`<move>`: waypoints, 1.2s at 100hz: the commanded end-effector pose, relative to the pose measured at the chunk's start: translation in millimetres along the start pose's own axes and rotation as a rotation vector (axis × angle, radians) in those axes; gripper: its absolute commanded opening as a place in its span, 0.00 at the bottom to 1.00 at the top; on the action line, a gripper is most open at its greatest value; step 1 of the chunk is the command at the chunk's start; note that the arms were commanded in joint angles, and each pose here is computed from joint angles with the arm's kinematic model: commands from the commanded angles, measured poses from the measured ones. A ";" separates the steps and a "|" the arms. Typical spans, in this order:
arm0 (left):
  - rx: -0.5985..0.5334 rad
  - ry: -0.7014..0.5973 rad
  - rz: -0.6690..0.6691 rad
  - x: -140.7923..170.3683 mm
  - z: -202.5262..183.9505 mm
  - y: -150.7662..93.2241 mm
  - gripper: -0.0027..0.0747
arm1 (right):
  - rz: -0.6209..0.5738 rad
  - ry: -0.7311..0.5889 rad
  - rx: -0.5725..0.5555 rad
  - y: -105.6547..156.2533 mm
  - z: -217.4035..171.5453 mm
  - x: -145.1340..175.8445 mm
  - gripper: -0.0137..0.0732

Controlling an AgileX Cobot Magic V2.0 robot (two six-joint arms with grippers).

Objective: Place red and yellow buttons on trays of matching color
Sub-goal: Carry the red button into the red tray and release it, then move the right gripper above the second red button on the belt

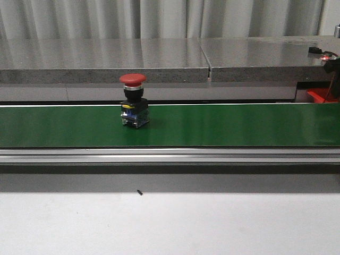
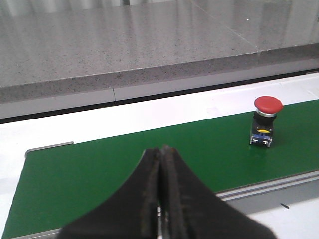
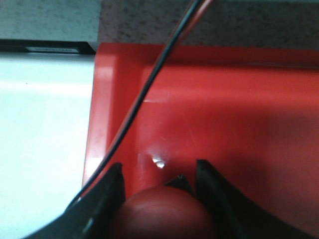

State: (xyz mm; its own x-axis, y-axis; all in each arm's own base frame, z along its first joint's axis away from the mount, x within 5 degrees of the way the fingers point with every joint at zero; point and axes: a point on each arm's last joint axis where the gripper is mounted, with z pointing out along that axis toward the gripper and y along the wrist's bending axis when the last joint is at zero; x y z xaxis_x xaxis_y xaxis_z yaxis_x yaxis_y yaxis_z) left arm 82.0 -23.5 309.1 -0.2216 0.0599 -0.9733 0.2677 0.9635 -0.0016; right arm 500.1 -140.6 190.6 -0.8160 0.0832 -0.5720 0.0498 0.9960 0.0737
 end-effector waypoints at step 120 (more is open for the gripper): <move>-0.018 -0.085 -0.021 -14.2 -2.1 1.6 0.01 | -0.155 -0.161 -0.151 74.3 -196.7 -24.7 0.79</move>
State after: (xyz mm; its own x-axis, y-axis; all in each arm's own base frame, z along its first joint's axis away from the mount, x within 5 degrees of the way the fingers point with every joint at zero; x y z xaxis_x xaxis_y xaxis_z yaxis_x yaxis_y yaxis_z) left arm 82.0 -23.5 309.1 -0.2216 0.0599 -0.9733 0.2677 0.9635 -0.0016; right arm 432.1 -94.0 331.8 -0.7831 -0.0075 -0.6219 -0.1069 0.9867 0.1227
